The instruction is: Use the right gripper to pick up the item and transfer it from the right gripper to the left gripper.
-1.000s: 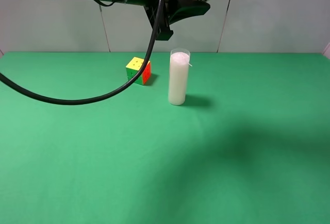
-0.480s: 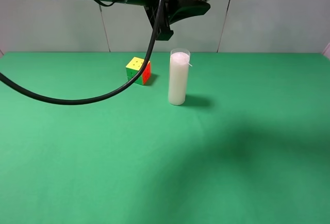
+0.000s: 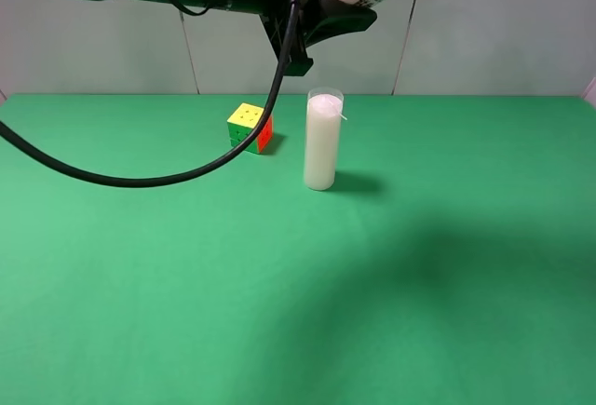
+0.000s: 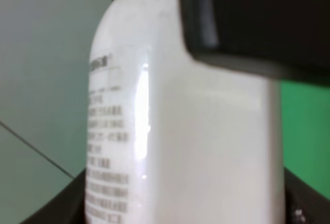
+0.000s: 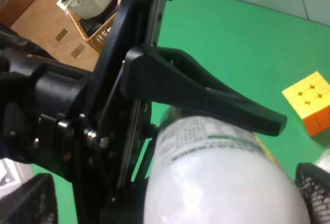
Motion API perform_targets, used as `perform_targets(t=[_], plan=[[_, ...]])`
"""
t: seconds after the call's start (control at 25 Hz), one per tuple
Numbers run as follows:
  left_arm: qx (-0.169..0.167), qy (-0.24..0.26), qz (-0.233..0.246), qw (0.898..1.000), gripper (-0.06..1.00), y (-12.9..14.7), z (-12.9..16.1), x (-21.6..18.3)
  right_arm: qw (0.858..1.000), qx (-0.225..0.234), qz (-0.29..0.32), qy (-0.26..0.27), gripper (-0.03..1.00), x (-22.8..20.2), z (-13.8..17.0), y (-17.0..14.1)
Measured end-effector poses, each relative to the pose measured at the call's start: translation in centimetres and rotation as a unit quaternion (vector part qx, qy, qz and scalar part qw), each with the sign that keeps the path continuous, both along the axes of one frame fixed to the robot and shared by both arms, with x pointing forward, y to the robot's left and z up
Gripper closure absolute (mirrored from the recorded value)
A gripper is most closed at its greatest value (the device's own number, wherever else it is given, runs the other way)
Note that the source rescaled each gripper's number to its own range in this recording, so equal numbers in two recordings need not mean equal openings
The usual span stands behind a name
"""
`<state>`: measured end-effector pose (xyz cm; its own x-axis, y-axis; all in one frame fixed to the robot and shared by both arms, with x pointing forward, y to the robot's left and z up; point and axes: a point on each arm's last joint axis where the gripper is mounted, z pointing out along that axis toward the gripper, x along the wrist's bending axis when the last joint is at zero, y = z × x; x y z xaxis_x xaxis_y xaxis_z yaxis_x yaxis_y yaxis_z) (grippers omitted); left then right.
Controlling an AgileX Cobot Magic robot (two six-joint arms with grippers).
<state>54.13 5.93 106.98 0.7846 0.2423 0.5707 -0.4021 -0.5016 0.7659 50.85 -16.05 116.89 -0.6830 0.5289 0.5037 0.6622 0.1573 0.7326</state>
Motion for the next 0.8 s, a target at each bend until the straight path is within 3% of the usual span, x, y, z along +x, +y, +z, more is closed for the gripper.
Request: perform_targets(t=[0.56,0.8], plan=[[-0.002,0.006,0.003,1.0,0.94,0.0,-0.1,0.0,0.997,-0.029,-0.062,-0.039,-0.03,-0.3,1.0,-1.1],[0.027,0.0,0.007,1.0,0.94,0.3,-0.4,0.1,0.996,-0.029,-0.07,-0.044,-0.03,-0.1,1.1,-1.1]])
